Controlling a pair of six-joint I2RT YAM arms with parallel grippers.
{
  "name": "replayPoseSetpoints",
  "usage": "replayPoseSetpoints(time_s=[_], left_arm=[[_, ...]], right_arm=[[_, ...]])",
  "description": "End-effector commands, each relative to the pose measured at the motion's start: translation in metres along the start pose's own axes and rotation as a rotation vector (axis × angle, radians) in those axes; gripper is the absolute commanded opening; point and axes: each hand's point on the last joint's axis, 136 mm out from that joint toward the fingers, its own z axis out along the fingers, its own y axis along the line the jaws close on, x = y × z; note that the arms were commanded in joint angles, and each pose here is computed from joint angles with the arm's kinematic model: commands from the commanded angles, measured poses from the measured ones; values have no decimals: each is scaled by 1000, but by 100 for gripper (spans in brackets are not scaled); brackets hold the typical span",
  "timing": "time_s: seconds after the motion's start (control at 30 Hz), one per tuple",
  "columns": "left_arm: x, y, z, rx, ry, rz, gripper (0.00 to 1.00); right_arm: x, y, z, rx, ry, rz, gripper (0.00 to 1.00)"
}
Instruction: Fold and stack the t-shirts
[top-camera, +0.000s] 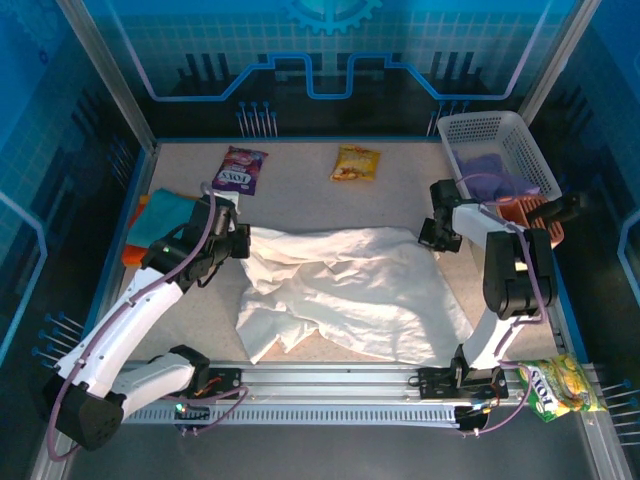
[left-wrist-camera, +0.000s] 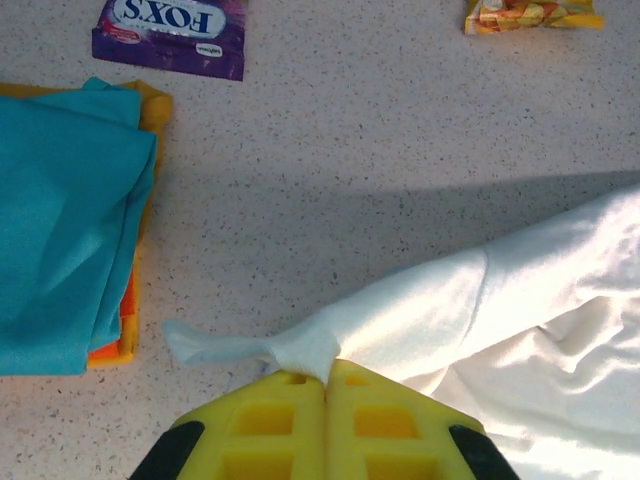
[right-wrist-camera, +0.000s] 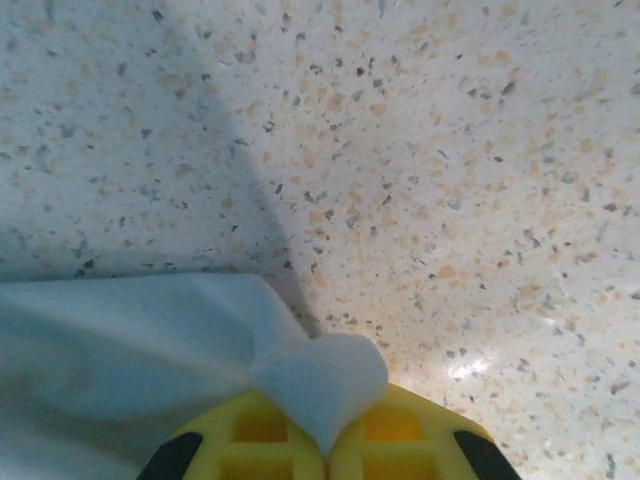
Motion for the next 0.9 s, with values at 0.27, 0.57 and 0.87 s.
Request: replayPoseSetpoints(time_s=[0.27,0.57,0.87], left_arm=[[12,5,12,-10,31,-14,2],[8,3,18,-9,32,-19,2],[18,4,23,-8,56,-42,2]], right_arm=[[51,4,-131,-3,-332,-229,0],[122,-12,-137,-21,-330,-315,0],[140,41,-152,-278,-325,-491,0]])
